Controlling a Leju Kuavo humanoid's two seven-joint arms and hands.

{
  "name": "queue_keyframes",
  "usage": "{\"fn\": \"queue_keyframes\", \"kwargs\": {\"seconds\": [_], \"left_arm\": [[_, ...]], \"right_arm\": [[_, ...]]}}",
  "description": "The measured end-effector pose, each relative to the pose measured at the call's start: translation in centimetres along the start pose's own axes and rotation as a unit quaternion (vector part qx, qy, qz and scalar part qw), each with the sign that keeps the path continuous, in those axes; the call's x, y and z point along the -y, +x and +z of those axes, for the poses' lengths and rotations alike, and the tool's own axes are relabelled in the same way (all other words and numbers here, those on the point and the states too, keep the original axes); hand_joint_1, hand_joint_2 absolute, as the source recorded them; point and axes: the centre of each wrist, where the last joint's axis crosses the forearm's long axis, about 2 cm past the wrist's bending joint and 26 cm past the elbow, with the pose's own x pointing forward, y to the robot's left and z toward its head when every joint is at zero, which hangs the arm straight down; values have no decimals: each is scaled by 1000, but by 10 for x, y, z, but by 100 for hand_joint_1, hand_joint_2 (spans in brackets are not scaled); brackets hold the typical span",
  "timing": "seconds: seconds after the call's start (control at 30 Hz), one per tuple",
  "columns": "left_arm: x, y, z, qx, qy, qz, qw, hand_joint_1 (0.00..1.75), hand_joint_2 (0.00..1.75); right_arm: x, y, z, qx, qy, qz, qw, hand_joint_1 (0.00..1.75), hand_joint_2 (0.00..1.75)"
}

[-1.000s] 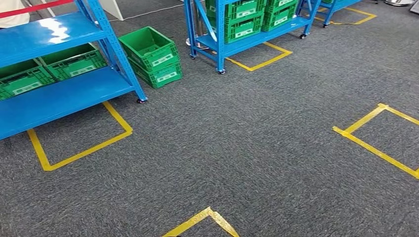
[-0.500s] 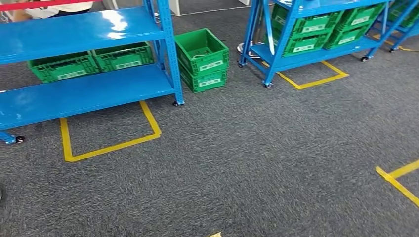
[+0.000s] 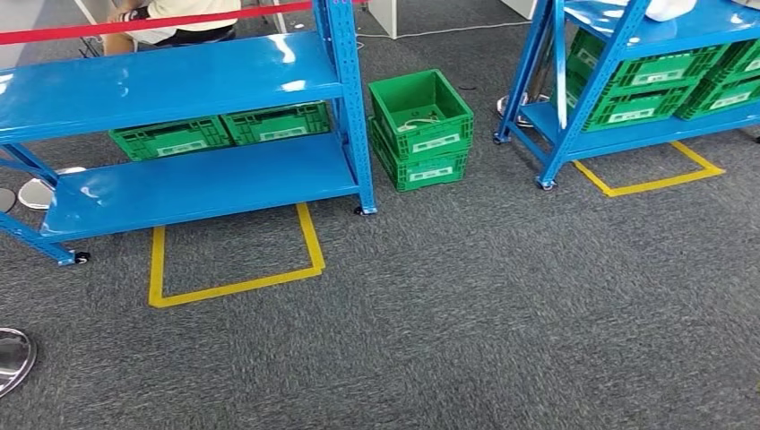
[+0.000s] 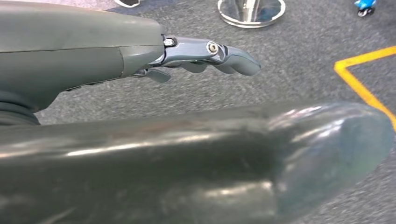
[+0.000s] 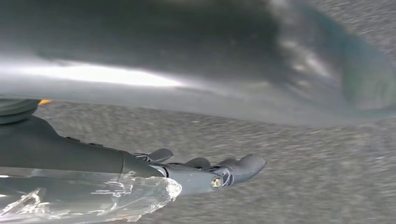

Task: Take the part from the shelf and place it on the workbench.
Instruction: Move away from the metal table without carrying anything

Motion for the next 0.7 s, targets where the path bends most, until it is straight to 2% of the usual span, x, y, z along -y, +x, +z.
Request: {"fn": "queue_keyframes", "kwargs": {"seconds": [0.17, 0.33, 0.7], "left_arm": [[0, -2, 3, -4, -2, -2, 1000, 0, 0], [-1, 8, -1, 15, 2, -2, 1000, 0, 0], [-2, 6, 5, 10, -3, -10, 1000, 0, 0]], "right_arm": [[0, 1, -1, 3, 1, 4, 1000, 0, 0], [1, 5, -4, 15, 1, 8, 1000, 0, 0], [6, -6, 4, -4, -7, 12, 1000, 0, 0]]}}
